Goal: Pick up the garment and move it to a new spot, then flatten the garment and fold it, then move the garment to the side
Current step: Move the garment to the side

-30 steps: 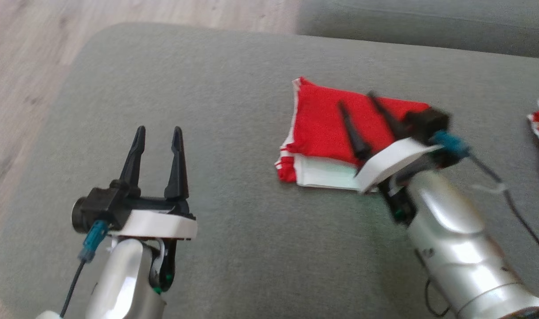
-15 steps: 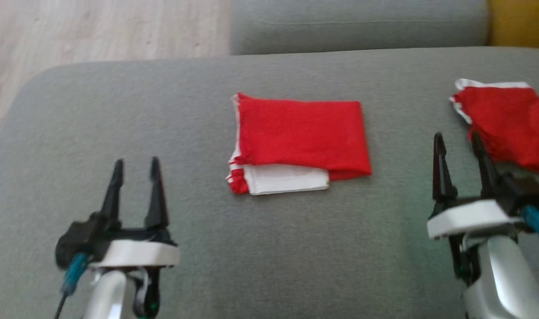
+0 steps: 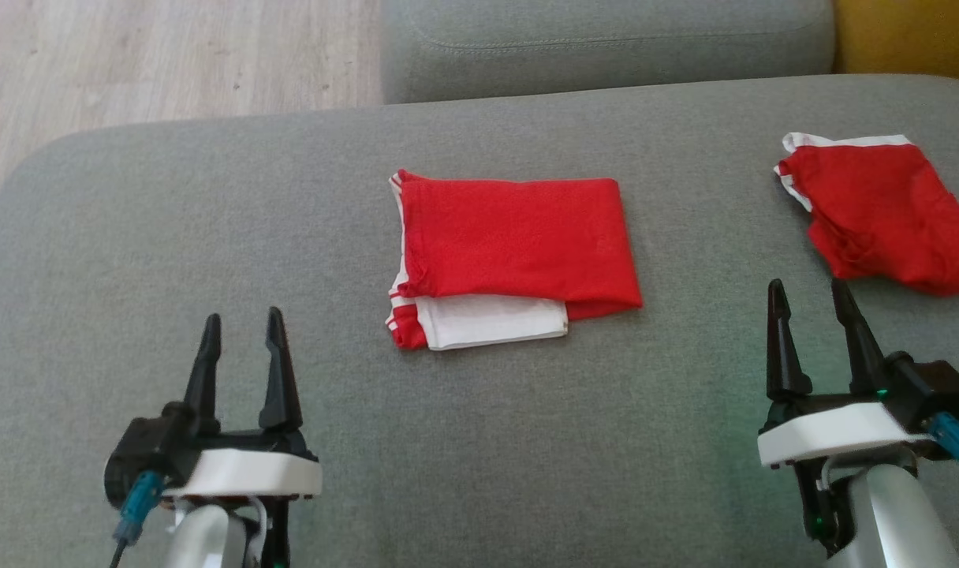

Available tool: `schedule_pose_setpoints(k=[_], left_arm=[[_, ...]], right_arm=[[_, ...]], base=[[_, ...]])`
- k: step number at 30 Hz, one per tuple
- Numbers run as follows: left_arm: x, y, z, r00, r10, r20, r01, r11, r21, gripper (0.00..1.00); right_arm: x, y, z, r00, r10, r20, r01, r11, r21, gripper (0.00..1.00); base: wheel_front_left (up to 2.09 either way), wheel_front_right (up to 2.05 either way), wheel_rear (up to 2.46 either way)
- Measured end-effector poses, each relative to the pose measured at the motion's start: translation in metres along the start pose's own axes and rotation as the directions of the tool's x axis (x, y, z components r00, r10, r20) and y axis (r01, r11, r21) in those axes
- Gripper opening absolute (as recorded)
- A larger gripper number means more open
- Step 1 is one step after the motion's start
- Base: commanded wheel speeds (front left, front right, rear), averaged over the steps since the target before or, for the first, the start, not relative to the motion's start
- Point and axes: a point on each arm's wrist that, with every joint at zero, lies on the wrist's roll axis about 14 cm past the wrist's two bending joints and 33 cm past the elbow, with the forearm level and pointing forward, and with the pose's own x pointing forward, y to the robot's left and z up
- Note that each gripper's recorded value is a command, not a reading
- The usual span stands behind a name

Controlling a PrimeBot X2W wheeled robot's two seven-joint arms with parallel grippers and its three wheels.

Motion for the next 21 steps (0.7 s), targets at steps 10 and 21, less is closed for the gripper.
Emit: schedule_pose_setpoints(k=[10,21], left_arm=[[0.015,-0.006,-0.008,0.999,-0.03,-0.023,0.03,1.0,0.005,1.0],[0.037,0.008,-0.02,0.999,-0.017,-0.05,0.018,0.999,0.028,1.0]], right_arm=[[0.023,0.015,-0.017,0.998,0.047,-0.045,-0.047,0.999,0.01,1.0],[0.084,0.069,-0.089,0.923,0.193,-0.332,-0.154,0.978,0.141,1.0]], base=[[0.0,0.0,0.0],[0.0,0.0,0.0]])
